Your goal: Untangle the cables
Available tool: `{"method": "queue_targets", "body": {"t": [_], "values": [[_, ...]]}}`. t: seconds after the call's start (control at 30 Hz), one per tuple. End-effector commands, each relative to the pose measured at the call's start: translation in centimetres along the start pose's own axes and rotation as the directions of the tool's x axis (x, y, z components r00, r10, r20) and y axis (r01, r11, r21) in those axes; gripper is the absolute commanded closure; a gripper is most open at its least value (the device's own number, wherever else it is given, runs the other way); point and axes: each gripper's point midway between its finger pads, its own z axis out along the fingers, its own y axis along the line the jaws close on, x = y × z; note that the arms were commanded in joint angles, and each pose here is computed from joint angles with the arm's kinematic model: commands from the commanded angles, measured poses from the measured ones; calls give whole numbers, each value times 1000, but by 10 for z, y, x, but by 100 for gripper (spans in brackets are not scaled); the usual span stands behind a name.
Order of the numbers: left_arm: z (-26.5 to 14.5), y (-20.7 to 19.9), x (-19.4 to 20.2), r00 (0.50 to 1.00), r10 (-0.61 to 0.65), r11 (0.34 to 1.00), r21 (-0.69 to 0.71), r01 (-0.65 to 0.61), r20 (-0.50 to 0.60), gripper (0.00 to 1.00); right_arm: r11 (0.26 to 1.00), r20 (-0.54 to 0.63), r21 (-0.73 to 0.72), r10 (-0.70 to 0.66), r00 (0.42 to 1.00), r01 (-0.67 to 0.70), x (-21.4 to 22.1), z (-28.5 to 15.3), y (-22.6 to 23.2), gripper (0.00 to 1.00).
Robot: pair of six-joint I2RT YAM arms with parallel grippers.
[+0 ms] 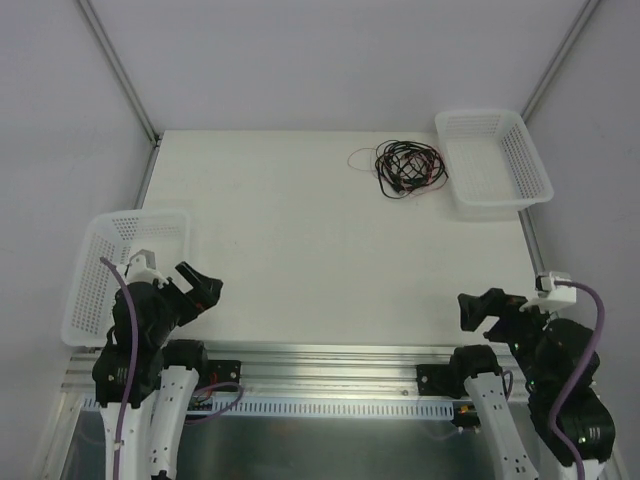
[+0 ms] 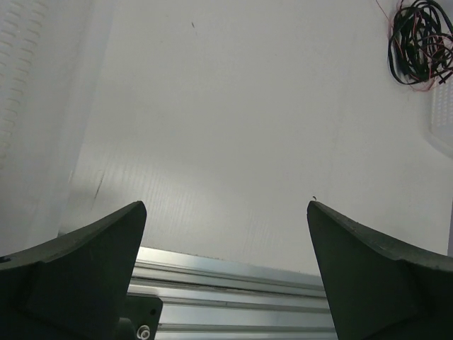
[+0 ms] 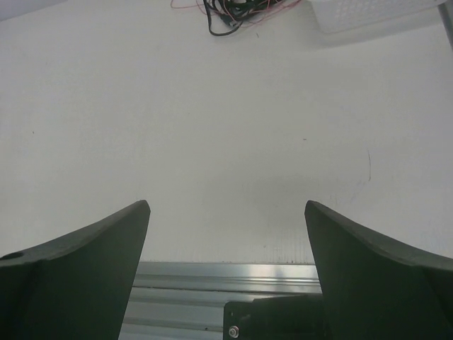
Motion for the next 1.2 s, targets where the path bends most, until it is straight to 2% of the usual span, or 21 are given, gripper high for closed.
{"method": "queue_targets", "body": {"t": [0.0, 0.03, 0.1, 0.13, 0.23, 0.27, 0.33, 0.4, 0.57, 0.6, 0.63, 0.7, 0.8, 0.83, 0.87, 0.93, 1.0, 1.07, 1.1, 1.13, 1.17], "values": [[18, -31, -16, 999, -28, 995, 100, 30, -21, 1, 998, -52, -4, 60, 997, -60, -17, 40, 12, 3], [24, -31, -15, 999, 2, 996, 93, 3, -55, 1, 997, -106, 2, 71, 992, -71, -16, 55, 14, 3], [32, -35, -19, 996, 46, 995, 95, -38, -81, 1, 997, -125, -2, 80, 989, -81, -24, 73, 19, 3], [35, -35, -19, 993, 72, 993, 98, -63, -92, 1, 997, -197, 19, 83, 977, -80, -20, 93, 19, 3], [46, -38, -21, 982, 151, 983, 119, -137, -116, 1, 997, -231, 6, 76, 970, -76, -34, 124, 27, 3], [48, -42, -20, 977, 170, 978, 145, -152, -126, 1, 996, -290, 33, 83, 953, -77, -27, 146, 25, 3], [59, -44, -17, 973, 173, 976, 160, -149, -154, 1, 996, -266, 46, 91, 960, -81, -45, 169, 28, 3], [68, -46, -9, 968, 168, 973, 187, -133, -189, 1, 992, -293, 92, 112, 949, -89, -45, 206, 26, 3], [97, -38, 6, 956, 190, 968, 207, -143, -226, 1, 957, -168, 251, 190, 967, -144, -67, 285, 20, 3], [101, -34, 9, 952, 197, 968, 200, -151, -236, 1, 943, -211, 307, 200, 957, -129, -48, 310, 14, 3], [103, -32, 11, 949, 210, 966, 202, -163, -236, 1, 929, -158, 345, 199, 967, -135, -66, 323, 15, 3], [107, -28, 16, 946, 218, 964, 204, -170, -239, 1, 903, -190, 408, 226, 955, -132, -44, 363, 11, 3], [105, -31, 14, 948, 228, 958, 223, -178, -224, 1, 879, -138, 452, 238, 961, -153, -51, 404, 17, 3], [105, -31, 15, 948, 228, 958, 225, -177, -222, 1, 857, -166, 500, 235, 958, -124, -27, 424, 9, 3], [105, -31, 16, 948, 227, 958, 227, -176, -224, 1, 854, -128, 498, 242, 962, -149, -39, 437, 13, 3], [104, -32, 16, 948, 227, 957, 233, -175, -222, 1, 831, -142, 536, 263, 954, -150, -16, 463, 7, 2], [104, -32, 15, 949, 227, 957, 229, -177, -217, 1, 819, -125, 549, 275, 953, -165, -16, 480, 10, 2], [104, -31, 13, 951, 229, 958, 220, -182, -209, 1, 804, -166, 580, 274, 947, -131, 10, 496, 3, 1], [105, -31, 12, 950, 229, 959, 218, -182, -213, 1, 809, -150, 570, 277, 949, -146, 3, 504, 8, 1], [105, -30, 13, 949, 229, 959, 217, -182, -216, 1, 802, -199, 585, 286, 937, -121, 27, 511, 5, 1], [106, -31, 13, 949, 230, 959, 218, -183, -216, 1, 799, -206, 589, 293, 934, -121, 30, 515, 5, 3]]}}
